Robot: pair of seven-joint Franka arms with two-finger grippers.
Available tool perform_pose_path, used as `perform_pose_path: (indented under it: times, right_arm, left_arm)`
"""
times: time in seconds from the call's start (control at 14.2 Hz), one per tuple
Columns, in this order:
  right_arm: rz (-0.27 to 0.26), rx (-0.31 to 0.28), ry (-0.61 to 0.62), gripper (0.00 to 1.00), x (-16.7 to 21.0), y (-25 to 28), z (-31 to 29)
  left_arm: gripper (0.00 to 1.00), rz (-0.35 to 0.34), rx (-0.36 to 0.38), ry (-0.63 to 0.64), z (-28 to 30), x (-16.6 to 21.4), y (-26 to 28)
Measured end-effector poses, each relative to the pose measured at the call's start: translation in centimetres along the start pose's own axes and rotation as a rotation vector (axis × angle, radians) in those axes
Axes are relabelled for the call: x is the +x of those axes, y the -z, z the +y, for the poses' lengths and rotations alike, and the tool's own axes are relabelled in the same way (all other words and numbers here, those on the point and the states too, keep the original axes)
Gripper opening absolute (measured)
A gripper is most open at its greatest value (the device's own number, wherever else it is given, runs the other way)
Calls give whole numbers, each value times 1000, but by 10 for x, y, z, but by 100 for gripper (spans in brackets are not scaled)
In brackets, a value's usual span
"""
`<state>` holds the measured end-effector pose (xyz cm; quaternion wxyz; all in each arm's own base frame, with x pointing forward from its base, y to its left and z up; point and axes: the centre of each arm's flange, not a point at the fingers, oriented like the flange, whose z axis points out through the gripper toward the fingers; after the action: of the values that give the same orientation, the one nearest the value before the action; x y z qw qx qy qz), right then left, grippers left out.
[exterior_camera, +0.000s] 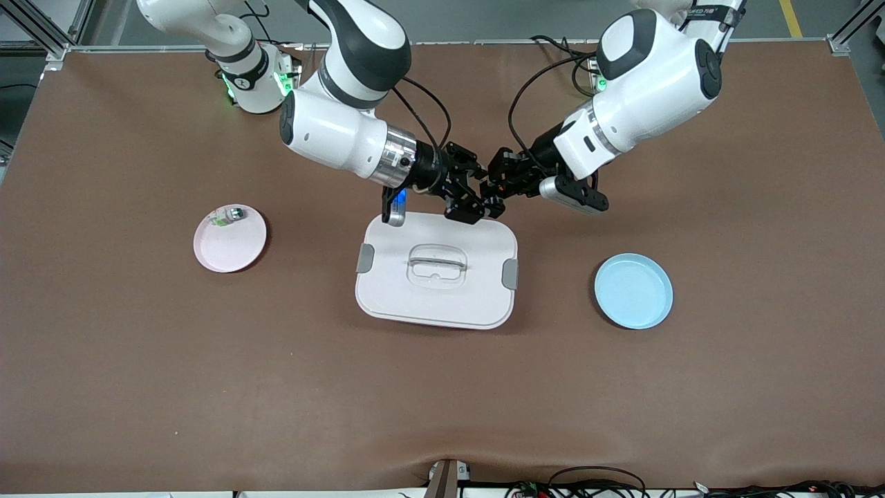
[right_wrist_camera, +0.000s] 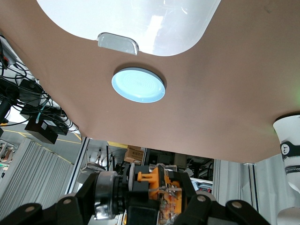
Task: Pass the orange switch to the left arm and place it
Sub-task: 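Grasp the switch with the left gripper from the right gripper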
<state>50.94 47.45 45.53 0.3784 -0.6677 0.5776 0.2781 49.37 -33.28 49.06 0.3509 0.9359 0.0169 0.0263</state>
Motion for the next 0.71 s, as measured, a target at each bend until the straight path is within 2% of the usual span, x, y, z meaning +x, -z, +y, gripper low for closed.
perform_pose_path:
  times: [0.56,0.71]
  right_arm:
    - [-1,4,0,74,0,1,-2]
    - [0,4,-1,91,0,1,-2]
  left_arm:
    - [37,2,0,-6,1,2,0]
    - [34,20,52,-40,-5,8,5]
